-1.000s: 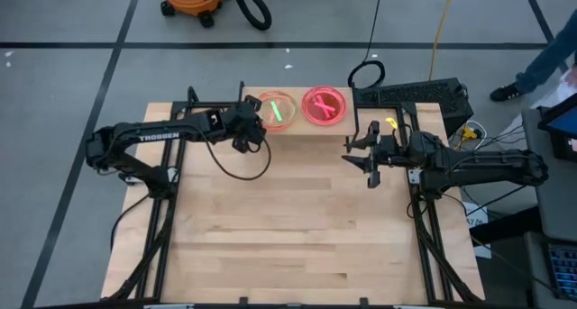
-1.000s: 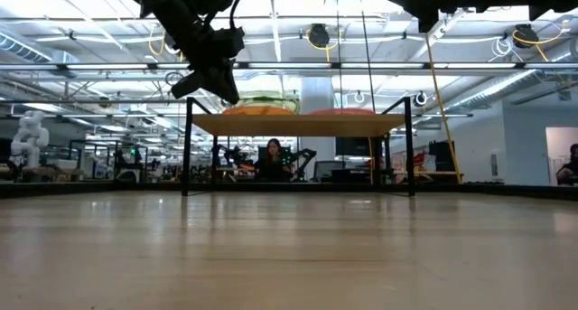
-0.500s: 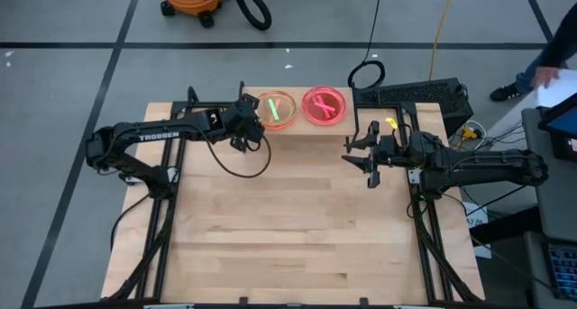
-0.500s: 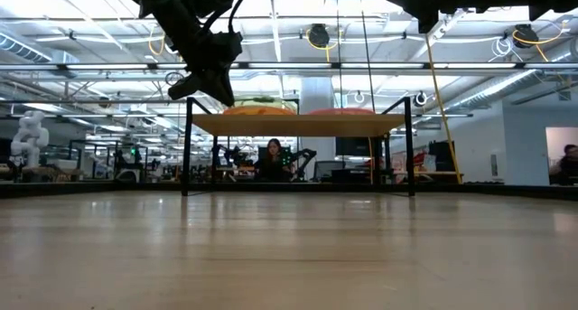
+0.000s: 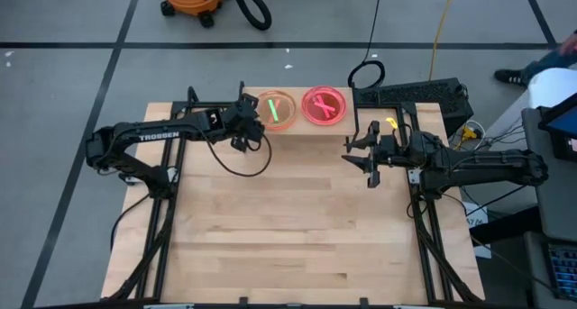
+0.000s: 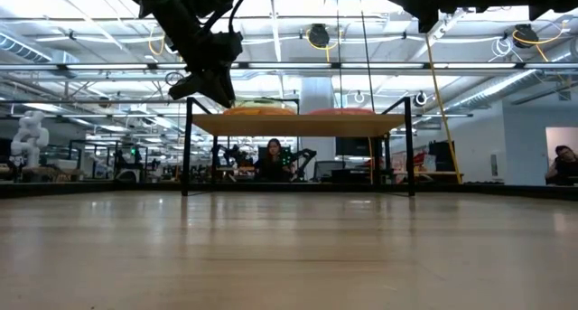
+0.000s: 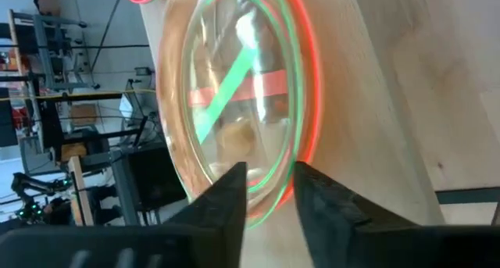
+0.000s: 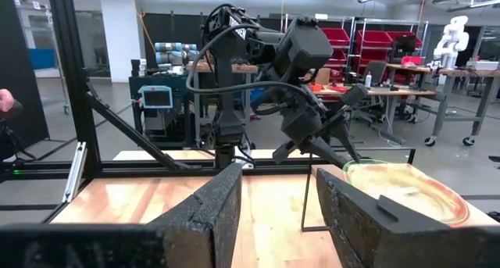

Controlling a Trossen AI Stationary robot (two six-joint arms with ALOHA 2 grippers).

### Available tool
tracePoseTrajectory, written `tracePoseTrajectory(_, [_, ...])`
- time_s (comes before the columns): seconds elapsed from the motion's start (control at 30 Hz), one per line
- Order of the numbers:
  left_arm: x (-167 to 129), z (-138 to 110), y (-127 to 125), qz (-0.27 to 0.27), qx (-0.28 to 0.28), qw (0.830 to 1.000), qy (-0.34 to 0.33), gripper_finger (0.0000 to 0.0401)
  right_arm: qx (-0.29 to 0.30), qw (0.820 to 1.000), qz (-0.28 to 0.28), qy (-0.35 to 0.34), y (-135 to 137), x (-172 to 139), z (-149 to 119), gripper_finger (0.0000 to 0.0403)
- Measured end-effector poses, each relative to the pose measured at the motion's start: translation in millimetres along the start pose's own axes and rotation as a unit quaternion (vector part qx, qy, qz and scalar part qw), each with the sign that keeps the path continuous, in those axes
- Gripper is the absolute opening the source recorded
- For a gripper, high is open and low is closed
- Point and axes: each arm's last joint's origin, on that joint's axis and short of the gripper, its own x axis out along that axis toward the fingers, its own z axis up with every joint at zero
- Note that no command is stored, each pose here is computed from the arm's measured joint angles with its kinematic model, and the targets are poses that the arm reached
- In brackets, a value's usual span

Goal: Place and stack plates onto a shelf
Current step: Stack the green plate on top of the pink plate on the shelf, then return to Home Position

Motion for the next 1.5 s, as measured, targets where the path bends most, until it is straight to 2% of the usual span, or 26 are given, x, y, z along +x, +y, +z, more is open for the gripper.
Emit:
tracePoseTrajectory(0.13, [0.0, 0.5, 1.5, 0.009, -0.001, 1.000, 0.001, 0.0154, 0.000, 1.000, 0.000, 0.000, 0.0, 0.0, 0.0, 0.0148])
tracePoseTrajectory(0.23, [-0.7, 1.8, 1.5, 0.019, 0.000, 1.000, 0.009, 0.0168, 0.000, 1.000, 0.000, 0.000, -0.1, 0.0, 0.0, 0.0148])
tracePoseTrajectory(0.33, [-2.9, 3.7, 1.0, 0.029, 0.013, 0.999, 0.019, 0.0170, 0.000, 1.000, 0.000, -0.003, -0.1, -0.9, 0.8, 0.0148])
tracePoseTrajectory(0.57, [-20.9, 9.2, 1.7, 0.048, 0.013, 0.999, -0.006, 0.0170, 0.000, 1.000, -0.001, -0.024, 0.1, -8.2, 7.5, 0.0148])
tracePoseTrajectory(0.77, [-52.2, 8.5, 7.8, 0.081, -0.017, 0.996, -0.046, 0.0170, -0.001, 0.999, 0.000, -0.039, 0.2, -13.4, 11.9, 0.0148])
tracePoseTrajectory(0.87, [-74.3, 3.8, 12.1, 0.089, -0.068, 0.989, -0.094, 0.0170, 0.002, 0.999, 0.002, -0.044, 0.4, -15.8, 13.7, 0.0148])
tracePoseTrajectory(0.97, [-100.3, -3.0, 16.0, 0.072, -0.156, 0.969, -0.179, 0.0170, 0.008, 0.999, 0.007, -0.046, 0.7, -19.6, 15.1, 0.0148])
tracePoseTrajectory(1.07, [-125.4, -11.9, 18.6, 0.035, -0.272, 0.926, -0.260, 0.0169, 0.004, 1.000, 0.011, -0.021, 1.1, -24.5, 11.6, 0.0148])
tracePoseTrajectory(1.13, [-139.0, -18.4, 18.2, 0.005, -0.340, 0.894, -0.291, 0.0159, 0.003, 1.000, -0.010, 0.009, 0.1, -27.9, 6.4, 0.0148])
tracePoseTrajectory(1.17, [-144.6, -21.8, 16.6, -0.012, -0.358, 0.884, -0.300, 0.0150, 0.001, 0.999, -0.025, 0.026, -0.8, -30.1, 3.6, 0.0148])
tracePoseTrajectory(1.27, [-160.1, -27.8, 10.1, -0.059, -0.374, 0.863, -0.335, 0.0104, -0.004, 0.996, -0.060, 0.070, -2.7, -36.3, -3.8, 0.0140])
tracePoseTrajectory(1.33, [-167.1, -30.8, 1.8, -0.081, -0.373, 0.851, -0.361, 0.0066, -0.004, 0.995, -0.062, 0.083, -2.7, -40.2, -5.8, 0.0123])
tracePoseTrajectory(1.4, [-171.3, -34.5, -9.2, -0.089, -0.374, 0.841, -0.380, 0.0024, -0.003, 0.995, -0.060, 0.078, -2.3, -43.5, -8.3, 0.0095])
tracePoseTrajectory(1.5, [-171.9, -43.0, -29.1, -0.087, -0.381, 0.822, -0.415, 0.0006, -0.008, 0.996, -0.053, 0.065, -0.4, -48.8, -16.9, 0.0036])
